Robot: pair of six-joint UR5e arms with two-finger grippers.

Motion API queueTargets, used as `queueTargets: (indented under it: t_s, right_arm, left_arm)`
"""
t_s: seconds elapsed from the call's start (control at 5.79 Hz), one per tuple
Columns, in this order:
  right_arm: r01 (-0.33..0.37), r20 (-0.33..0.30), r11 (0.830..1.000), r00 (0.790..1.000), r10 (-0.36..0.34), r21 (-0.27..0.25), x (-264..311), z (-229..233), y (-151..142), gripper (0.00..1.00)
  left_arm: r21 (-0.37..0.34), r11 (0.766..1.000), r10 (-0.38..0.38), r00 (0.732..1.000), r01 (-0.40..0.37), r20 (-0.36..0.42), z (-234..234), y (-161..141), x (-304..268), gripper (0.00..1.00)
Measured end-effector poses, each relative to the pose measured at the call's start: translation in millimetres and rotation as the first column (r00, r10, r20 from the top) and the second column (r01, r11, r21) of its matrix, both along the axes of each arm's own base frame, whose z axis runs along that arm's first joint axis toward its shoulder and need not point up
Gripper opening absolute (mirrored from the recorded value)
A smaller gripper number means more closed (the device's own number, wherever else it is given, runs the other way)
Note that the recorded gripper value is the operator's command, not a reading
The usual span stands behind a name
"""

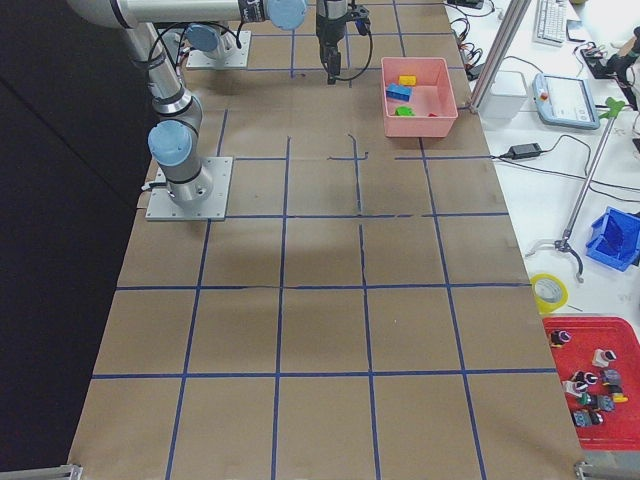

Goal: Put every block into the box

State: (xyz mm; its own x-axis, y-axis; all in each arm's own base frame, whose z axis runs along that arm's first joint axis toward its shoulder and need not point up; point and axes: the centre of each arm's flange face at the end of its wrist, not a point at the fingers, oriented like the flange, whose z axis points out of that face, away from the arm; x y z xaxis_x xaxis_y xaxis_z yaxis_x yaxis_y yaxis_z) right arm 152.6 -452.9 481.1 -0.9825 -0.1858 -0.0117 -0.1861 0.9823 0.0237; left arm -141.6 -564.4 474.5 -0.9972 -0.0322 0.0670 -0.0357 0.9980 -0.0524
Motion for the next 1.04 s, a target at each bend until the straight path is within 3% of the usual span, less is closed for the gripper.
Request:
queueTargets:
  t_s: [0.17, 0.35, 1.04]
  right_arm:
    - [0.000, 0.001, 1.000, 1.000, 0.000, 0.011, -0.1, -1.2, 1.8, 1.00]
    - [0.001, 0.001, 1.000, 1.000, -0.001, 0.019, -0.4, -1.4, 2.1, 1.00]
    - [0.002, 0.002, 1.000, 1.000, -0.002, 0.023, -0.8, -1.4, 2.7, 1.00]
  left_arm:
    - [0.002, 1.000, -0.001, 1.000, 0.001, 0.000, 0.6, 42.0, 2.7, 0.99]
    - [-0.007, 1.000, -0.004, 1.000, 0.004, 0.001, 3.7, 59.7, 4.8, 0.99]
    - [-0.030, 1.000, 0.006, 0.998, -0.004, 0.054, 17.0, 54.1, 32.2, 0.99]
